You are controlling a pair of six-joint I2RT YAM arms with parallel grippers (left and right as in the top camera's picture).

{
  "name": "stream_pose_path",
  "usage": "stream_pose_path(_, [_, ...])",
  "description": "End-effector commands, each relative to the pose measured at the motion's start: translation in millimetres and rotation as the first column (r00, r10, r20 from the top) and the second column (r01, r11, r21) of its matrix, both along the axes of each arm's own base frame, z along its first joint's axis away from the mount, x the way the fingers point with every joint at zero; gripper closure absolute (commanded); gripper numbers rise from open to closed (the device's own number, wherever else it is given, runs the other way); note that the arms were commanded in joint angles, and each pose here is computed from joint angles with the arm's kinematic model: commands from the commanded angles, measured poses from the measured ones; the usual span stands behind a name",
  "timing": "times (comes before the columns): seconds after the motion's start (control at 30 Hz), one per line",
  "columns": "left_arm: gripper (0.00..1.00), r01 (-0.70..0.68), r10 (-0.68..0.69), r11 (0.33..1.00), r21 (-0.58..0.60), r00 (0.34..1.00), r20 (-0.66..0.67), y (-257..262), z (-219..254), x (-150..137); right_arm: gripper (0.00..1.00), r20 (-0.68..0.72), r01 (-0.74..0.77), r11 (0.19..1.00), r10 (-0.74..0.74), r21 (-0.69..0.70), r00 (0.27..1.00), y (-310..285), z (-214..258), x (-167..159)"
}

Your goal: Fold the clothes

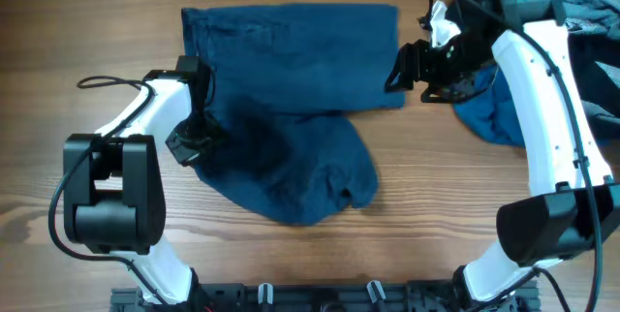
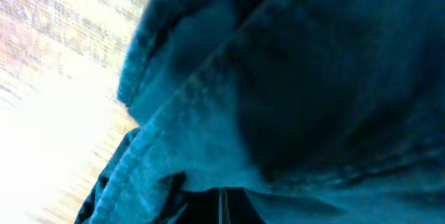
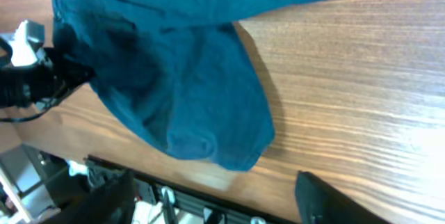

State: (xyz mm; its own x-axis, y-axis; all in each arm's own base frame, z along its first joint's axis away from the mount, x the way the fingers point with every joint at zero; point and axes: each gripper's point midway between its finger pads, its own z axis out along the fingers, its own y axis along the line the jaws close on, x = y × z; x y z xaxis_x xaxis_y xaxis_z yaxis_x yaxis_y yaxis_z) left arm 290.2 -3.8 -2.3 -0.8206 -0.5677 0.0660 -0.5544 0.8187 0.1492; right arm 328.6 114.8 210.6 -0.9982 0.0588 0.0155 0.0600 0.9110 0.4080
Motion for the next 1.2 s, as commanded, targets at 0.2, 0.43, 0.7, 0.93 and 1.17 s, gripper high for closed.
stream_pose_path(0.2, [0.96, -0.026, 0.025, 0.999, 0.022, 0.998, 0.064, 5.3, -5.7, 15.4, 0.1, 0.43, 0.293, 0.955, -0.248, -0.041, 0.868, -50.5, 115.4, -87.8])
stream_pose_path(0.43, [0.94, -0.029, 0.034, 0.999, -0.038, 0.99, 0.135, -5.0, -7.3, 33.4, 0.13, 0.139, 0.299, 0.942, -0.32, 0.151, 0.937, -16.9, 22.1, -166.1])
stream_pose_path(0.7, [0.94, -0.028, 0.034, 0.999, -0.044, 0.989, 0.142, -6.0, -7.3, 35.1, 0.21, -0.055, 0.287, 0.893, -0.286, 0.347, 0.957, 21.8, -95.5, -173.2])
stream_pose_path(0.93, [0.95, -0.028, 0.034, 0.999, -0.044, 0.989, 0.142, -6.0, -7.3, 35.2, 0.31, -0.169, 0.415, 0.845, -0.379, 0.337, 0.91, 45.4, -163.1, -156.9])
stream_pose_path(1.17, [0.95, -0.028, 0.034, 0.999, -0.045, 0.989, 0.146, -6.1, -7.3, 36.2, 0.39, -0.125, 0.489, 0.826, -0.473, 0.282, 0.872, 50.9, -190.4, -124.9])
